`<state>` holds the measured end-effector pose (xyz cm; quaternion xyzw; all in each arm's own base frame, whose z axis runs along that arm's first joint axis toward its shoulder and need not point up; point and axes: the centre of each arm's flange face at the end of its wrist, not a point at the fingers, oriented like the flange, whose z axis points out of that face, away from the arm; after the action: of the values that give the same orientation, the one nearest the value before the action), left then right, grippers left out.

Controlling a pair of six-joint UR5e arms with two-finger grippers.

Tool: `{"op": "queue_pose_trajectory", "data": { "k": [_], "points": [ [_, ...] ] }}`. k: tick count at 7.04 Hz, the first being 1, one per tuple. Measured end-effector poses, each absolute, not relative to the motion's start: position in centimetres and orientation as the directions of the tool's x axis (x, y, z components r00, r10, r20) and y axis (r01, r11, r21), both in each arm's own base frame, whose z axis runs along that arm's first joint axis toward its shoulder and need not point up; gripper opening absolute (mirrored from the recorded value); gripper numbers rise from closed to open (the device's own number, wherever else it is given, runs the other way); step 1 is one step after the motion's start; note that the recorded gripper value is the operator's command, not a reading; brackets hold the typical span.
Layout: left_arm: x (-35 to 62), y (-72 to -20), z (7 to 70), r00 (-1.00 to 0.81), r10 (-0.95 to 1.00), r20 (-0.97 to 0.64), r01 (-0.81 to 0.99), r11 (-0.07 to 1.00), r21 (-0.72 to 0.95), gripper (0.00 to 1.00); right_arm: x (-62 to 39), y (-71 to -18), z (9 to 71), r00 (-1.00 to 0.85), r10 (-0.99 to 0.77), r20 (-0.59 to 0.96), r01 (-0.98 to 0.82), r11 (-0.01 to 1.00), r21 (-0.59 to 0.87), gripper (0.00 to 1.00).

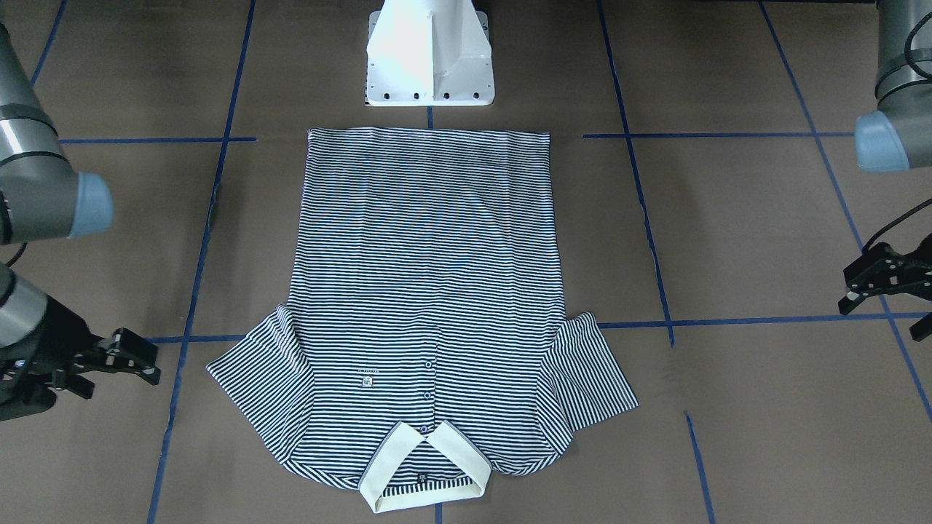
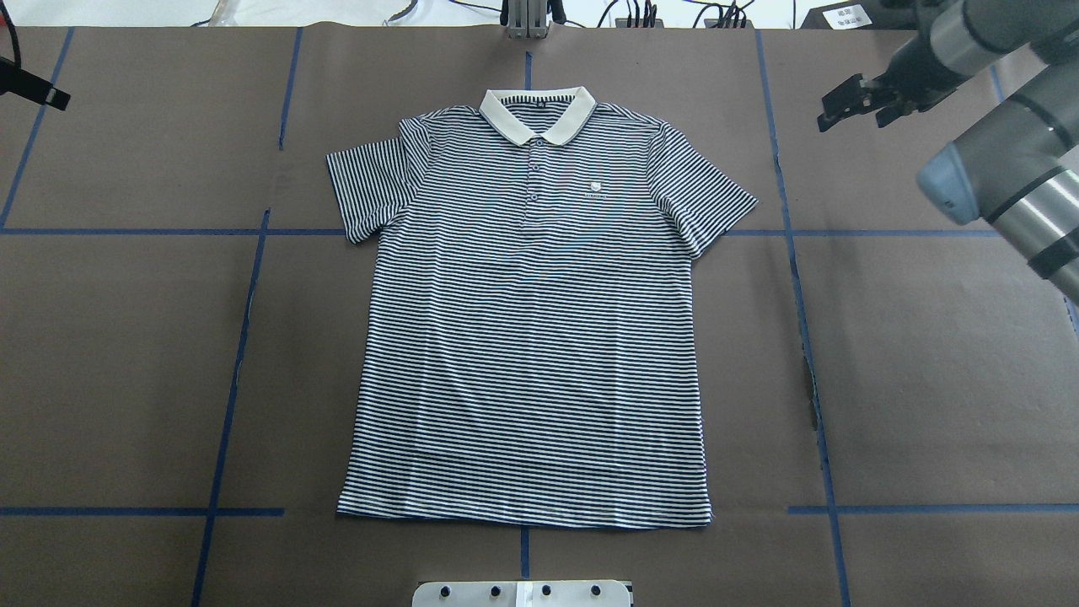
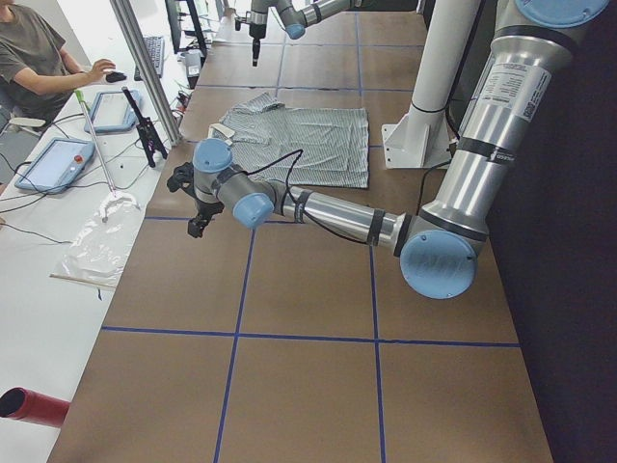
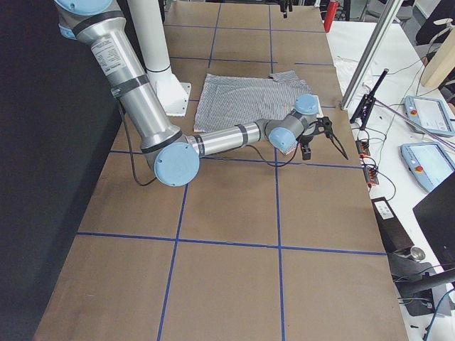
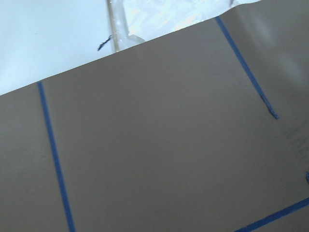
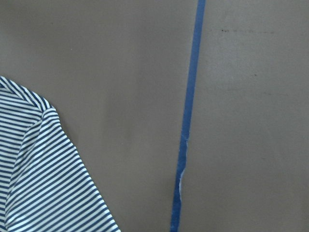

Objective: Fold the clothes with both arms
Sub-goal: 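Move the right gripper to the sleeve nearest it and grasp it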

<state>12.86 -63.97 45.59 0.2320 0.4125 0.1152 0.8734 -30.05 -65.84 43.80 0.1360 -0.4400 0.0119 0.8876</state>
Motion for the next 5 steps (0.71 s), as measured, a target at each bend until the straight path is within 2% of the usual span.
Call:
{"op": "queue_pose_trajectory", "data": {
  "k": [2, 4, 5],
  "points": [
    [16.5, -64.4, 43.4, 0.623, 0.327, -0.710, 0.051, 0.889, 0.455, 1.00, -37.3, -63.6, 43.3, 0.610, -0.035, 0.791, -0.206, 0.958, 0.201, 0.99],
    [17.6, -64.2, 43.0, 0.618, 0.316, -0.720, 0.059, 0.895, 0.443, 1.00, -39.9, -62.5, 44.3, 0.625, -0.023, 0.781, -0.202, 0.961, 0.190, 0.99],
    [17.7, -64.2, 42.9, 0.617, 0.316, -0.721, 0.060, 0.895, 0.443, 1.00, -40.2, -62.3, 44.7, 0.630, -0.022, 0.776, -0.198, 0.962, 0.188, 0.95]
  ]
}}
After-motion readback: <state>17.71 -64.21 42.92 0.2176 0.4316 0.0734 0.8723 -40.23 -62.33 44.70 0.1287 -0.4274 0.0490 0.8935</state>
